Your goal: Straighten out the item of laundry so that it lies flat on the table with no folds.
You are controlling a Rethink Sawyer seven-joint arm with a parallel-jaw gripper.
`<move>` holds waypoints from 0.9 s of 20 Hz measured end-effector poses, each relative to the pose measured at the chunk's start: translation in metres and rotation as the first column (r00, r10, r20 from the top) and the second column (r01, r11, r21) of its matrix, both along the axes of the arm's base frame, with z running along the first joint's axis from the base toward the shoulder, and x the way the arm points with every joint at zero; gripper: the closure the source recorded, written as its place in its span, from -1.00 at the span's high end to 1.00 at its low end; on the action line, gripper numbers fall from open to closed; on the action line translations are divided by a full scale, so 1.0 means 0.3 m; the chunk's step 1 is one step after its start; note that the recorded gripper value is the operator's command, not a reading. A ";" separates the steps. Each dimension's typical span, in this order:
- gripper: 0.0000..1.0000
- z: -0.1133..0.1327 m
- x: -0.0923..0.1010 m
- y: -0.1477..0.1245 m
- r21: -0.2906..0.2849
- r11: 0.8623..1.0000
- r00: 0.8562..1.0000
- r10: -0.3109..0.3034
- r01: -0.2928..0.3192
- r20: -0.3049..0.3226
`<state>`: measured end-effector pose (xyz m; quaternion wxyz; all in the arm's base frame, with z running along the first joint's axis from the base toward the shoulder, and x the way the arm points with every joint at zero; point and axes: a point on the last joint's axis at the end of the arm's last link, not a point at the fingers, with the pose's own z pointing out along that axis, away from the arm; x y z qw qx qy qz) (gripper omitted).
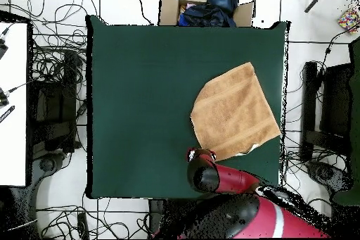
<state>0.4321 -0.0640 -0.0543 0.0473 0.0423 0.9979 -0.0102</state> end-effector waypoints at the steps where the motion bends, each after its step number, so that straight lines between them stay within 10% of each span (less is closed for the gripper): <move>1: 1.00 0.000 0.000 0.001 -0.006 1.000 1.000 -0.003 0.003 -0.002; 4: 1.00 0.000 0.003 0.008 -0.024 1.000 1.000 -0.015 0.015 -0.006; 5: -1.00 0.001 0.003 0.002 -0.037 0.999 1.000 -0.023 0.023 -0.007; 18: -1.00 0.005 0.007 -0.025 -0.036 0.998 0.999 -0.044 0.044 0.001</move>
